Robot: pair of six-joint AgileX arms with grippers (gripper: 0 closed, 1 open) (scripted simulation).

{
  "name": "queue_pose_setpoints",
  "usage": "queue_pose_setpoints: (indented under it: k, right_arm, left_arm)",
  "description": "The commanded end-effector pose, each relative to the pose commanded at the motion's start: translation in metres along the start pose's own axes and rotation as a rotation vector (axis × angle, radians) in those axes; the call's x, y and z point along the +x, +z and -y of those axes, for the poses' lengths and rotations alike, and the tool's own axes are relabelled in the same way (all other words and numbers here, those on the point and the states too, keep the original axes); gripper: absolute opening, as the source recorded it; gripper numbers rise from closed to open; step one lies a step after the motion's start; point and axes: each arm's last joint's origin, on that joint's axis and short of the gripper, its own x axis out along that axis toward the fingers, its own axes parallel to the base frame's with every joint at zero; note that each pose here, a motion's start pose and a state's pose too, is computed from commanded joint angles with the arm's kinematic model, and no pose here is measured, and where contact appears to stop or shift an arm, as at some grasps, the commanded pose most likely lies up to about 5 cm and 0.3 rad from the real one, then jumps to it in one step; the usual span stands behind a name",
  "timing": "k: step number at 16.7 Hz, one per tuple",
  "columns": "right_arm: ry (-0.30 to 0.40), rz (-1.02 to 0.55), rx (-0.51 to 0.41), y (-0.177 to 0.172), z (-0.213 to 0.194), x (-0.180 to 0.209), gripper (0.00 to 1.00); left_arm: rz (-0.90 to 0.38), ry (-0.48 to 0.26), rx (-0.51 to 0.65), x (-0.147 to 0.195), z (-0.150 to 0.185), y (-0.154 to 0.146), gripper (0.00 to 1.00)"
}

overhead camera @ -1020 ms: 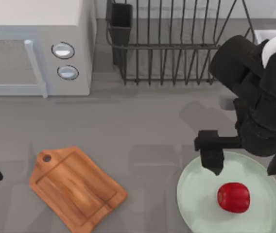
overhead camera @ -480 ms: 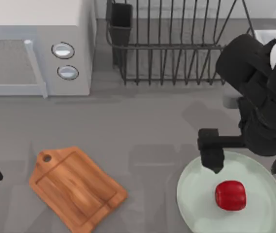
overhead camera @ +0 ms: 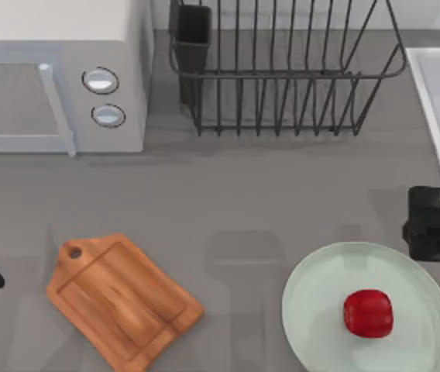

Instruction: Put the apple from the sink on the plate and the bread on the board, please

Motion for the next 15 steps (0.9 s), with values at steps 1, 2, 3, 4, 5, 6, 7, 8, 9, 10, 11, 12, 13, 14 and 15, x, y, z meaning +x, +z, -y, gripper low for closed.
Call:
queue_pose_setpoints:
  k: [1,2,3,4,5,6,7,8,9,10,11,12,13,14,15]
  right_arm:
    - [0.022,0.096,-0.006,-0.009,0.011,-0.007,1.0]
    - [0.038,0.196,-0.014,-0.018,0.023,-0.012,1.0]
    - [0.047,0.298,-0.024,-0.029,0.033,-0.016,1.0]
    - [0.049,0.401,-0.036,-0.039,0.043,-0.017,1.0]
    - [0.044,0.504,-0.049,-0.05,0.052,-0.017,1.0]
    - [0.033,0.603,-0.064,-0.06,0.06,-0.015,1.0]
    - [0.016,0.696,-0.079,-0.069,0.067,-0.012,1.0]
    - [-0.007,0.782,-0.095,-0.078,0.073,-0.008,1.0]
    - [-0.032,0.858,-0.11,-0.084,0.079,-0.002,1.0]
    - [-0.06,0.924,-0.124,-0.09,0.084,0.003,1.0]
    - [-0.087,0.979,-0.137,-0.094,0.089,0.008,1.0]
    - [-0.111,1.022,-0.149,-0.098,0.092,0.013,1.0]
    - [-0.132,1.054,-0.157,-0.1,0.095,0.017,1.0]
    - [-0.148,1.076,-0.164,-0.102,0.097,0.02,1.0]
    - [-0.156,1.086,-0.167,-0.103,0.098,0.021,1.0]
  left_arm:
    - [0.0,0.0,0.0,0.0,0.0,0.0,1.0]
    - [0.0,0.0,0.0,0.0,0.0,0.0,1.0]
    - [0.0,0.0,0.0,0.0,0.0,0.0,1.0]
    - [0.0,0.0,0.0,0.0,0.0,0.0,1.0]
    - [0.0,0.0,0.0,0.0,0.0,0.0,1.0]
    - [0.0,0.0,0.0,0.0,0.0,0.0,1.0]
    - [0.0,0.0,0.0,0.0,0.0,0.0,1.0]
    - [0.0,0.0,0.0,0.0,0.0,0.0,1.0]
    - [0.0,0.0,0.0,0.0,0.0,0.0,1.0]
    - [0.0,0.0,0.0,0.0,0.0,0.0,1.0]
    - [0.0,0.0,0.0,0.0,0.0,0.0,1.0]
    - [0.0,0.0,0.0,0.0,0.0,0.0,1.0]
    - [0.0,0.0,0.0,0.0,0.0,0.0,1.0]
    - [0.0,0.0,0.0,0.0,0.0,0.0,1.0]
    - [0.0,0.0,0.0,0.0,0.0,0.0,1.0]
